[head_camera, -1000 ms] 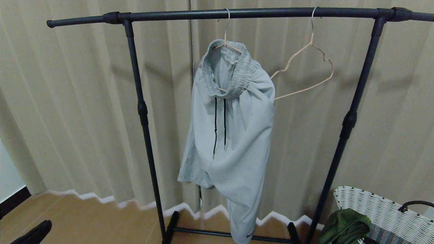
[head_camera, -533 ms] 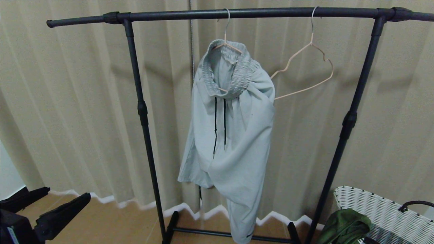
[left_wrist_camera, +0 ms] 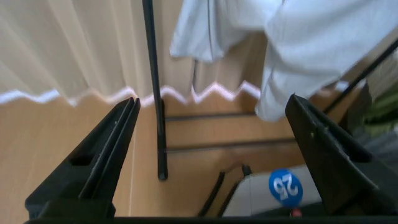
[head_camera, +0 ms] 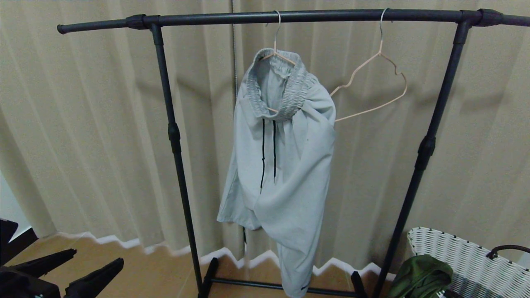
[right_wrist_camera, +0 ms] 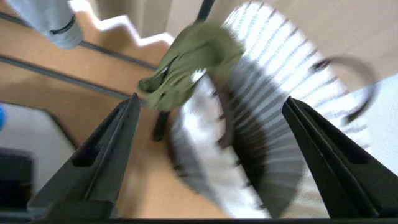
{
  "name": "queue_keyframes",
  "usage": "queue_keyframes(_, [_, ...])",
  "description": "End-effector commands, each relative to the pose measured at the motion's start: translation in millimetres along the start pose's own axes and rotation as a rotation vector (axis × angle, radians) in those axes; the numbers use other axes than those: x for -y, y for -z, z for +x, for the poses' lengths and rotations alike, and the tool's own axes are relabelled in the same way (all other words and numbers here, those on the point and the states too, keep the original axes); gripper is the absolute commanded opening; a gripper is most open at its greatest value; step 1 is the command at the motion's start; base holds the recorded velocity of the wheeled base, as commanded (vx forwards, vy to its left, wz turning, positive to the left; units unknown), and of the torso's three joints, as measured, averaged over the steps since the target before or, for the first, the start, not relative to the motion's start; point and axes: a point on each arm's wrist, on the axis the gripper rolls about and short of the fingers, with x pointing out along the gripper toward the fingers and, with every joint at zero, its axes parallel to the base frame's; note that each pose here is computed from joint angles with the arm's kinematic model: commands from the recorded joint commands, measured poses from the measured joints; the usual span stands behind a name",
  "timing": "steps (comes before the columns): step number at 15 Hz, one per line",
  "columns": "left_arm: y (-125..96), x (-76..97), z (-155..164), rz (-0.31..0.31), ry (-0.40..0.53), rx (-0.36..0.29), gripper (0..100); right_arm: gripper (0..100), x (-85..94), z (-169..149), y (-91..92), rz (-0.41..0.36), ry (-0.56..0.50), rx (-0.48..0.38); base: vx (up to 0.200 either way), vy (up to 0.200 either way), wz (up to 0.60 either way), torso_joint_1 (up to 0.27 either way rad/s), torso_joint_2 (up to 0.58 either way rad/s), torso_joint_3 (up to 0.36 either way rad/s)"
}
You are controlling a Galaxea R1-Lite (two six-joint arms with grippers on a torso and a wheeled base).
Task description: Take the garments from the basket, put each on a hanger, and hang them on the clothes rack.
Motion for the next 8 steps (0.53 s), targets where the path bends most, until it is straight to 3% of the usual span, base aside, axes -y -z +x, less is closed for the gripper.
queue_keyframes(1, [1.8,0.8,0.6,0.002,0.009,-0.008,100,100,17.7,23.2,-29.4,-0.076,-0.021,-0.107,0.000,0.000,0.00,0.000,0.00,0.000])
queue_keyframes(3, [0.2,2.1,-1.1,0.010,0.021,0.006,100,100,27.6,54.6,-38.6,-0.166,-0.061,-0.240,0.000,0.000,0.00,0.000,0.00,0.000])
queue_keyframes(8, [1.4,5.1,-2.9,0.024,0.051,0.012,100,100,34.2,119.9,-33.8,-0.196,-0.144,-0.397,0.000,0.000,0.00,0.000,0.00,0.000])
